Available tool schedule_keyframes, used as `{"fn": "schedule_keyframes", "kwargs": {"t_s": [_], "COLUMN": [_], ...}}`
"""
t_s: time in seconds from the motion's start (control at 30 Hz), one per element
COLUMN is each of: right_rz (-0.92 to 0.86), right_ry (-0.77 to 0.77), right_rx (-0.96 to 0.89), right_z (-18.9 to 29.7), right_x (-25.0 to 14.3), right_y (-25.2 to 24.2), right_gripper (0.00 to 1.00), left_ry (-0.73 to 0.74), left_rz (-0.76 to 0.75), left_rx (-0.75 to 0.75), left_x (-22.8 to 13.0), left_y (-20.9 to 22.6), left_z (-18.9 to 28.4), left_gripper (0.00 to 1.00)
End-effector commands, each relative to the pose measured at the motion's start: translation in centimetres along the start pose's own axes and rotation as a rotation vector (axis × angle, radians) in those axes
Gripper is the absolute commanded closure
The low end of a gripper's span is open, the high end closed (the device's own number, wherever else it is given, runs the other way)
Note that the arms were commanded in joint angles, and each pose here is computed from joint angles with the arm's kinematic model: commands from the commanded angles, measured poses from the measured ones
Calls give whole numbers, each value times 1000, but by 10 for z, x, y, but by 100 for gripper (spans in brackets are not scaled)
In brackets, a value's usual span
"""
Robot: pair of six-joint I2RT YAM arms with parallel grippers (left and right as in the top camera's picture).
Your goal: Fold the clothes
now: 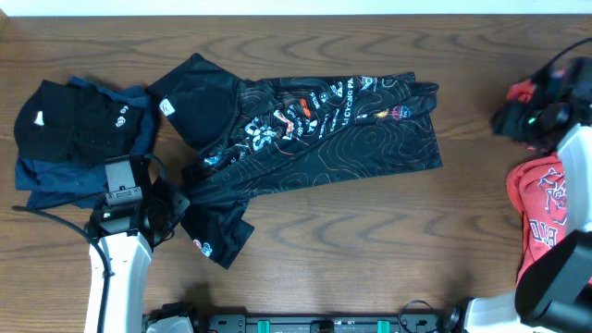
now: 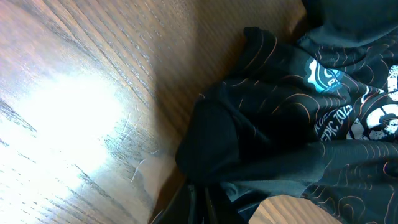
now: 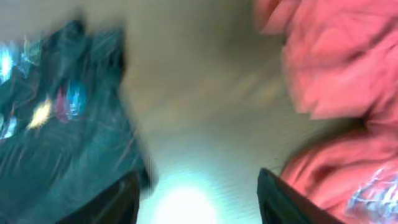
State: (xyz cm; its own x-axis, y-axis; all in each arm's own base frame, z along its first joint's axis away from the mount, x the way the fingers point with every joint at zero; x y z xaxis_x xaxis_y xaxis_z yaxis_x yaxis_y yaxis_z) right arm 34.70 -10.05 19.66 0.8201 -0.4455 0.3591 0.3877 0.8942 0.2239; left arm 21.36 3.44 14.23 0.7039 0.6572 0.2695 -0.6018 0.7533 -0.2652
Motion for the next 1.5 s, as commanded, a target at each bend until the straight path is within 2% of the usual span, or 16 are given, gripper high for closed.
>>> {"fn": "schedule_keyframes", "kwargs": {"t_s": [0.0,0.13,0.23,0.43,0.6,1.07,1.4,1.47], "right_rz": [-6,8,-20,-65,-143,-241,-248,-249], "right_ry": [156,272,287,235,161,40,67,76], "right_rx": [9,-5,-7,-1,-80,-11,-20,-20], "right_z": [-13,-26,-39,-66,-86,-112,-137,-142], "right_x": [-29,-61,-74,-90,-103,-112,-121,-124], "right_y": [17,31,38,52,47,46,48,50], "right_gripper": [39,35,34,34,35,38,39,43], "left_ry": [-15,-15,-15,-14,-15,-14,-14,-14], "left_rz": [-22,-44,-60,-62,-62,-62,-62,-62], "left_rx": [12,12,12,12,12,12,12,12], "left_x": [2,2,2,2,2,2,2,2], "left_y": [2,2,2,2,2,2,2,2], "left_z": [1,1,2,1,2,1,1,1], "left_gripper": [94,94,94,94,94,94,94,94]}}
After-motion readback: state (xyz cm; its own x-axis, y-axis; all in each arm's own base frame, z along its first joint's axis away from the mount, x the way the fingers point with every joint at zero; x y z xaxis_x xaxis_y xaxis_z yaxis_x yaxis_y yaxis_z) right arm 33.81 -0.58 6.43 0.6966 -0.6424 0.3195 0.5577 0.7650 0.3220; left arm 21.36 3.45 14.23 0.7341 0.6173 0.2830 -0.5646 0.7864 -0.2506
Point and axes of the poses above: each gripper's point midway between its finger pads, its own z axis back along the fingers, its own y axis along the line the jaws close on, x = y × z, the point moved 7 cm from there along z, back along the fingers, and after that the axes turned 8 degrees about -z, right-handed, at the moved point
